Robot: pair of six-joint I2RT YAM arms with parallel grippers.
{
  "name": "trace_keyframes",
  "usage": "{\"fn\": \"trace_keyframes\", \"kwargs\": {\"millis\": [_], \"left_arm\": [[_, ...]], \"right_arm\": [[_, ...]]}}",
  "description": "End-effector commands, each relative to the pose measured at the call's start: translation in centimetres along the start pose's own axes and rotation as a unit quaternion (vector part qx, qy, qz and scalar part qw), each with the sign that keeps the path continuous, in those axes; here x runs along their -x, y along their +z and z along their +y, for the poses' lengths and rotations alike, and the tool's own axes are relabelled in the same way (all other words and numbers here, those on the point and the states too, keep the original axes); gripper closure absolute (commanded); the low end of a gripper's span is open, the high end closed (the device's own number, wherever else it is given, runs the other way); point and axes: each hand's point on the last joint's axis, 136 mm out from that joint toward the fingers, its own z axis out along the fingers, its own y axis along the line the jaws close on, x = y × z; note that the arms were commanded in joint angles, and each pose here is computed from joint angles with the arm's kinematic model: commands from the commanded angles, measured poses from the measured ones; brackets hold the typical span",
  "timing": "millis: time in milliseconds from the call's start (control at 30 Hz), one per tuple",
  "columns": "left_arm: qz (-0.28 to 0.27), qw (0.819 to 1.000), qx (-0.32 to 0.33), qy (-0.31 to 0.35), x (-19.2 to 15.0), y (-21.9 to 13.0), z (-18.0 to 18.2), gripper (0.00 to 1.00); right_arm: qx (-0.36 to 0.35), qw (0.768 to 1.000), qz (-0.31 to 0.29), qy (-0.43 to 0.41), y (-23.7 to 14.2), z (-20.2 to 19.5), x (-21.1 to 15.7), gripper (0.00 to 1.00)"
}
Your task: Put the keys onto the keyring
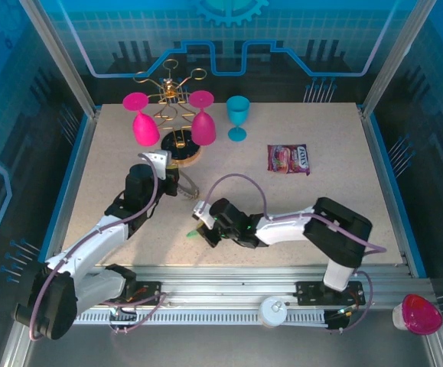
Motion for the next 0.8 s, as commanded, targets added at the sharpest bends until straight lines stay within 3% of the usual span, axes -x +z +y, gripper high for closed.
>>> {"fn": "trace_keyframes", "kwargs": {"millis": [0, 300, 767], "left_arm": [[-0.024, 0.998, -0.05, 0.029, 1.7, -0.6, -2.1, 1.0], [-0.014, 0.991, -0.107, 0.077, 0.7, -0.9, -5.0, 1.0], [-0.004, 0.989, -0.122, 0.083, 0.5, -0.9, -5.9, 1.0]], "right_arm": [[-0.027, 0.998, 0.053, 0.034, -2.4, -2.1, -3.4, 1.0], [-0.057, 0.986, 0.09, 0.127, -6.7, -5.4, -7.3, 1.0], [-0.029, 0.97, 0.109, 0.218, -6.7, -5.6, -10.2, 1.0]]}}
